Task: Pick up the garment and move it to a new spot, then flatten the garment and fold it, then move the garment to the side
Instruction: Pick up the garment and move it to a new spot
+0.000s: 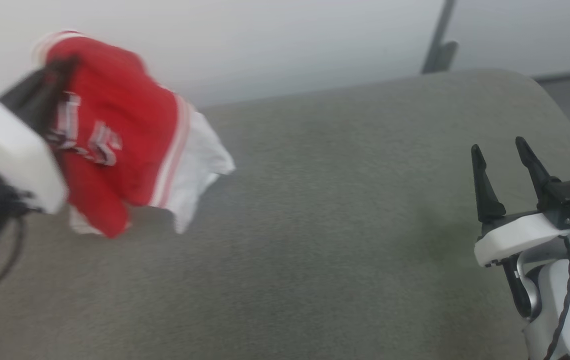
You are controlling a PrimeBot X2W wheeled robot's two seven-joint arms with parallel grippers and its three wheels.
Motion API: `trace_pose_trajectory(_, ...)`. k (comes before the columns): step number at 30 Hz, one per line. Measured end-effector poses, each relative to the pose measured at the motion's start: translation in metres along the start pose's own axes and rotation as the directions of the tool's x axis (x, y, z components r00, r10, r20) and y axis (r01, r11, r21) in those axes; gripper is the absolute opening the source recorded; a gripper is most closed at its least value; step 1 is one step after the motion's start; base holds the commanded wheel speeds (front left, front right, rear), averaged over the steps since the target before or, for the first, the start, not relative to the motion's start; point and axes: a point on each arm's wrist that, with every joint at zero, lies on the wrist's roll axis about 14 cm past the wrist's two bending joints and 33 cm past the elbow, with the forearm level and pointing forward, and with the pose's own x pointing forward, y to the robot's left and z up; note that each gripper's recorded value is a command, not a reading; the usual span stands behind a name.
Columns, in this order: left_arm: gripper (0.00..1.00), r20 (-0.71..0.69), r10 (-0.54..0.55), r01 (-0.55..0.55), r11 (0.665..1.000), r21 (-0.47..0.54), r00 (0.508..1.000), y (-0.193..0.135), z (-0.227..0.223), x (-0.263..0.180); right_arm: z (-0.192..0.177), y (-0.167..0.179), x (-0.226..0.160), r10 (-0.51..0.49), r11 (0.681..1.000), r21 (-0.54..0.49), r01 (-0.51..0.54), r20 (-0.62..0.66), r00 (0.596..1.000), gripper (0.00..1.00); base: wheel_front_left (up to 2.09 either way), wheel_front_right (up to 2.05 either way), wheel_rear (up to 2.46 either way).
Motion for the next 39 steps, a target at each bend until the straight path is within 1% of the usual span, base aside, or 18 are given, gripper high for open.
trace_pose_trajectory(4, 0.0, -0.029, -0.13, 0.13, 0.991, -0.022, 0.991, -0.047, -0.015, 0.026, -0.006, -0.02, -0.007, -0.059, 0.998, -0.009, 0.059, -0.016, 0.998, 1.0, 0.0, 0.0, 0.0)
trace_pose_trajectory(8, 0.0, -0.09, -0.227, 0.221, 0.973, -0.069, 0.97, -0.084, -0.042, 0.046, -0.016, -0.031, -0.013, -0.099, 0.995, -0.013, 0.098, -0.044, 0.994, 1.0, 0.0, 0.0, 0.0)
trace_pose_trajectory(14, 0.0, -0.227, -0.297, 0.269, 0.952, -0.147, 0.927, -0.112, -0.103, 0.068, -0.036, -0.035, -0.018, -0.122, 0.993, -0.013, 0.121, -0.094, 0.988, 1.0, 0.0, 0.0, 0.0)
trace_pose_trajectory(18, 0.0, -0.359, -0.311, 0.255, 0.947, -0.195, 0.88, -0.117, -0.155, 0.072, -0.047, -0.032, -0.018, -0.125, 0.992, -0.005, 0.125, -0.122, 0.985, 1.0, 0.0, 0.0, 0.0)
trace_pose_trajectory(20, 0.0, -0.405, -0.31, 0.246, 0.948, -0.203, 0.86, -0.115, -0.175, 0.074, -0.049, -0.032, -0.016, -0.125, 0.992, -0.006, 0.125, -0.128, 0.984, 1.0, 0.0, 0.0, 0.0)
trace_pose_trajectory(22, 0.0, -0.451, -0.313, 0.229, 0.945, -0.231, 0.836, -0.115, -0.195, 0.074, -0.049, -0.031, -0.014, -0.123, 0.992, -0.005, 0.124, -0.127, 0.984, 1.0, 0.0, 0.0, 0.0)
trace_pose_trajectory(27, 0.0, -0.57, -0.299, 0.187, 0.951, -0.248, 0.765, -0.109, -0.244, 0.068, -0.053, -0.024, -0.01, -0.109, 0.994, 0.002, 0.11, -0.131, 0.985, 1.0, 0.0, 0.0, 0.0)
trace_pose_trajectory(31, 0.0, -0.639, -0.294, 0.169, 0.953, -0.25, 0.711, -0.105, -0.274, 0.062, -0.052, -0.02, -0.005, -0.097, 0.995, 0.007, 0.099, -0.127, 0.987, 1.0, 0.0, 0.0, 0.0)
trace_pose_trajectory(34, 0.0, -0.69, -0.298, 0.175, 0.954, -0.245, 0.66, -0.104, -0.293, 0.055, -0.051, -0.016, -0.002, -0.087, 0.996, 0.009, 0.089, -0.122, 0.989, 1.0, 0.0, 0.0, 0.0)
trace_pose_trajectory(38, 0.0, -0.726, -0.304, 0.175, 0.952, -0.251, 0.616, -0.104, -0.307, 0.05, -0.051, -0.012, 0.0, -0.076, 0.997, 0.015, 0.078, -0.119, 0.99, 1.0, 0.0, 0.0, 0.0)
trace_pose_trajectory(39, 0.04, -0.73, -0.306, 0.177, 0.952, -0.251, 0.611, -0.104, -0.309, 0.049, -0.05, -0.011, 0.001, -0.074, 0.997, 0.016, 0.076, -0.117, 0.99, 1.0, 0.0, 0.0, 0.0)
